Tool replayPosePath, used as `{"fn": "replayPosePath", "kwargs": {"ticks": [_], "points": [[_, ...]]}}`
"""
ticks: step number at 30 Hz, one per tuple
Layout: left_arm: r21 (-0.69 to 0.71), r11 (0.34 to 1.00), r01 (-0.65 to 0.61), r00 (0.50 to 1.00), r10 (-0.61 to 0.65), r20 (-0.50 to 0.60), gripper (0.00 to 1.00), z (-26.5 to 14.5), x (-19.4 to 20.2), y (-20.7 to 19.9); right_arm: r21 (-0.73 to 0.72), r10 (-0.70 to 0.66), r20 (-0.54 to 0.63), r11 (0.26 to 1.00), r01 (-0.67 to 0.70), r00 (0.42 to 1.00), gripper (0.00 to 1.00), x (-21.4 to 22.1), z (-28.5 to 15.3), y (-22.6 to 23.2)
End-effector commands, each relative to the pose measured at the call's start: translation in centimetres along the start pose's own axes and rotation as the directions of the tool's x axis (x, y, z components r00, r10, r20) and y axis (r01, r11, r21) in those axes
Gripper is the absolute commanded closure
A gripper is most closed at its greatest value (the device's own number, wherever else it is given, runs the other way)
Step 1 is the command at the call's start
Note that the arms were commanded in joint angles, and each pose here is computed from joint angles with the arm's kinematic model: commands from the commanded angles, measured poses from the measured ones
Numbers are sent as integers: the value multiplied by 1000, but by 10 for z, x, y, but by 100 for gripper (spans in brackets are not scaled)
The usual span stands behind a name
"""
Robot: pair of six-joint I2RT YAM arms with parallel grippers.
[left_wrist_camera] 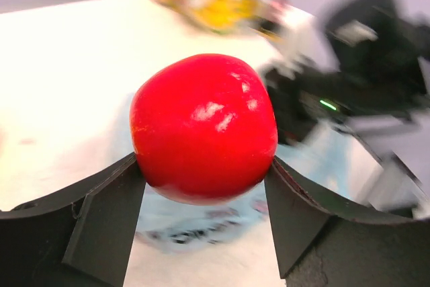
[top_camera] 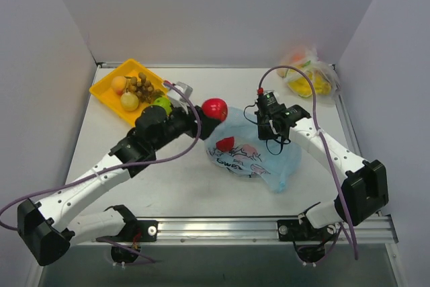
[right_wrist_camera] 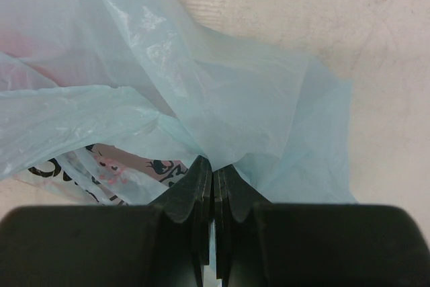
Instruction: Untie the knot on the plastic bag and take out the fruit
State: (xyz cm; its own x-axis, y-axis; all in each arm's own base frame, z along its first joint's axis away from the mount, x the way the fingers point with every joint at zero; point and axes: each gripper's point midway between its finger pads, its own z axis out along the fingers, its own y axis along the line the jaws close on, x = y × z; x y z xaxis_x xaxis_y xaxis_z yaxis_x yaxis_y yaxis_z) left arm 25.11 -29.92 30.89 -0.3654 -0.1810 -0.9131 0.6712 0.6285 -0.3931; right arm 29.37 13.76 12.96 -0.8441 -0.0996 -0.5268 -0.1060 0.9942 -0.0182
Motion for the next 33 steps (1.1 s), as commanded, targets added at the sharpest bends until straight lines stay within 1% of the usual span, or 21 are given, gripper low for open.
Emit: {"fn": "replayPosePath", "kwargs": {"ticks": [1, 3, 4, 5, 9, 12, 13, 16, 17, 20, 21, 23, 24, 25, 26, 27, 28, 30, 31, 32, 33], "points": [[-271, 962, 34, 999, -24, 39, 68, -11, -25, 74, 0, 17, 30, 1000, -17, 999, 100, 1, -14, -7], [-495, 862, 103, 994, -77, 73, 67, -29, -31, 136, -8, 18, 35, 1000, -17, 999, 100, 3, -18, -7], [-542, 830, 130, 991, -105, 77, 66, -33, -29, 154, -6, 17, 33, 1000, -17, 999, 100, 5, -18, -8], [-611, 770, 184, 983, -152, 104, 66, -42, -26, 190, -5, 12, 36, 1000, -11, 999, 100, 5, -18, -9], [-703, 653, 282, 957, -244, 157, 66, -55, -11, 258, -7, 13, 56, 1000, -13, 998, 100, 2, -24, -11], [-733, 612, 296, 950, -268, 160, 65, -50, 3, 293, -24, 13, 63, 1000, -12, 998, 100, 1, -26, -8], [-753, 586, 298, 946, -285, 153, 63, -49, 13, 310, -27, 11, 64, 1000, -9, 998, 100, 1, -27, -8], [-784, 547, 295, 945, -286, 156, 54, -48, 12, 335, -38, 4, 71, 999, -2, 997, 100, 1, -30, -6], [-809, 516, 281, 943, -303, 134, 47, -48, 24, 348, -39, 5, 73, 999, -2, 997, 100, 1, -30, -7], [-842, 471, 262, 942, -315, 117, 34, -52, 29, 369, -38, 4, 75, 999, -1, 997, 100, 3, -31, -8], [-848, 463, 257, 942, -316, 113, 22, -53, 30, 372, -39, 3, 79, 999, 0, 997, 100, 3, -33, -8], [-855, 460, 240, 945, -313, 96, 11, -57, 32, 374, -42, 1, 80, 999, 3, 997, 97, 4, -33, -8], [-852, 468, 233, 947, -310, 89, 3, -57, 31, 372, -43, 2, 86, 999, 2, 996, 95, 3, -35, -9], [-847, 477, 232, 950, -298, 93, 3, -60, 27, 367, -46, 1, 86, 999, 3, 996, 93, 3, -35, -8], [-848, 481, 223, 952, -296, 82, 3, -62, 30, 363, -51, -3, 89, 999, 7, 996, 87, 2, -37, -8], [-846, 487, 214, 954, -292, 74, 3, -64, 31, 359, -54, -6, 94, 998, 11, 996, 83, 1, -38, -7], [-841, 497, 214, 959, -270, 84, 2, -68, 21, 352, -70, -6, 97, 997, 12, 995, 79, -1, -40, -5], [-837, 515, 186, 962, -267, 50, 3, -72, 26, 340, -87, -19, 105, 996, 29, 994, 64, -4, -43, -1], [-824, 535, 185, 967, -247, 56, 3, -74, 17, 329, -99, -28, 109, 994, 39, 994, 56, -6, -45, 1], [-818, 552, 161, 971, -236, 32, 3, -76, 18, 321, -120, -43, 119, 991, 58, 992, 41, -10, -50, 4], [-806, 575, 139, 974, -227, 6, 3, -75, 21, 310, -131, -56, 132, 989, 73, 990, 34, -13, -54, 6]]}}
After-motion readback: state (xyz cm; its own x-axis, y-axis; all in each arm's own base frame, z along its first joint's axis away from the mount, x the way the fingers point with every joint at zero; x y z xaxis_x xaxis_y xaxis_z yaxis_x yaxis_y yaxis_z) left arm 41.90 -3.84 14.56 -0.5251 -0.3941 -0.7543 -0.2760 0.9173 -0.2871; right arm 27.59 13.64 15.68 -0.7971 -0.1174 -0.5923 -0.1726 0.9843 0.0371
